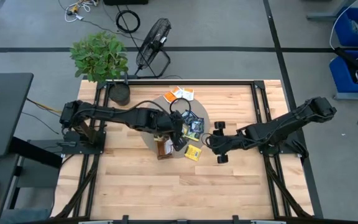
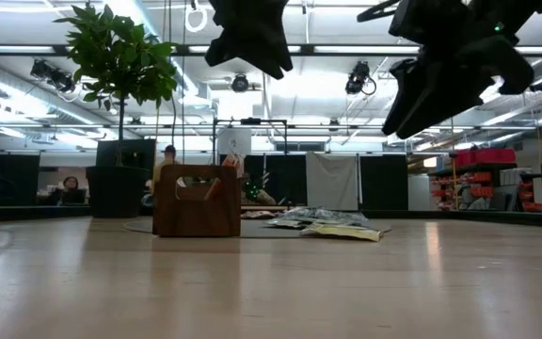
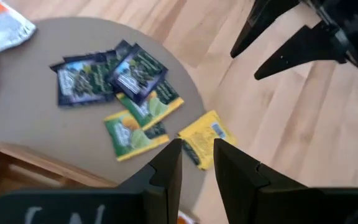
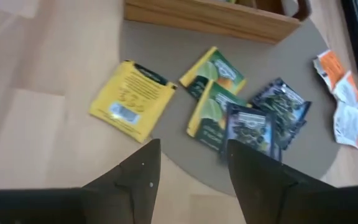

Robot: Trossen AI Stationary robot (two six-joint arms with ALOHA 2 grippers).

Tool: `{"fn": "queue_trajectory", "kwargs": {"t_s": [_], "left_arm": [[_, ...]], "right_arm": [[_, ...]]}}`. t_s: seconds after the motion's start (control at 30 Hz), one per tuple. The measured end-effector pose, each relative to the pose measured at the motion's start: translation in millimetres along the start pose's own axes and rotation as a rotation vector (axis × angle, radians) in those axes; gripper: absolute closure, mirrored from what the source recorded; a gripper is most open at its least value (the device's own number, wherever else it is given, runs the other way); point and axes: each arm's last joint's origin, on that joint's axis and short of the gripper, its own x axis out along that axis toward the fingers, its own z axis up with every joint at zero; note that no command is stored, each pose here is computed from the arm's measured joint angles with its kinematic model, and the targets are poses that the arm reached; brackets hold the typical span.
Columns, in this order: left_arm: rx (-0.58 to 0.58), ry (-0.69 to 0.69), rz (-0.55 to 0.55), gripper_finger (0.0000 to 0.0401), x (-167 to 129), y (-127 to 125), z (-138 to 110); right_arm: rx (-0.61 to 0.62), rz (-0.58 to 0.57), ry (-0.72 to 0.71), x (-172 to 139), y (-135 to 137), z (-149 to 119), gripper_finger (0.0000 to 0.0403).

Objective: Pick & Place Tea
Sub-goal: Put the yellow tea bag into the middle section of the wooden organizer

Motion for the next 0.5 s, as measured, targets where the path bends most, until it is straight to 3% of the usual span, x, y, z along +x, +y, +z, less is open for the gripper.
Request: {"fn": "queue_trajectory", "kwargs": {"t_s": [0.23, 0.33, 0.5], "left_arm": [[0.039, 0.036, -0.003, 0.0305, 1, 4, -1], [-0.031, 0.034, -0.009, 0.0304, 1, 3, 0], [-0.189, 0.041, -0.005, 0.0304, 14, 3, -1]], "right_arm": [[0.042, 0.013, 0.015, 0, 0, -2, 0.0211], [0.113, 0.066, 0.048, -1, 3, -5, 0.0211], [0.331, 0.196, 0.113, -10, 4, -10, 0.0211]]}}
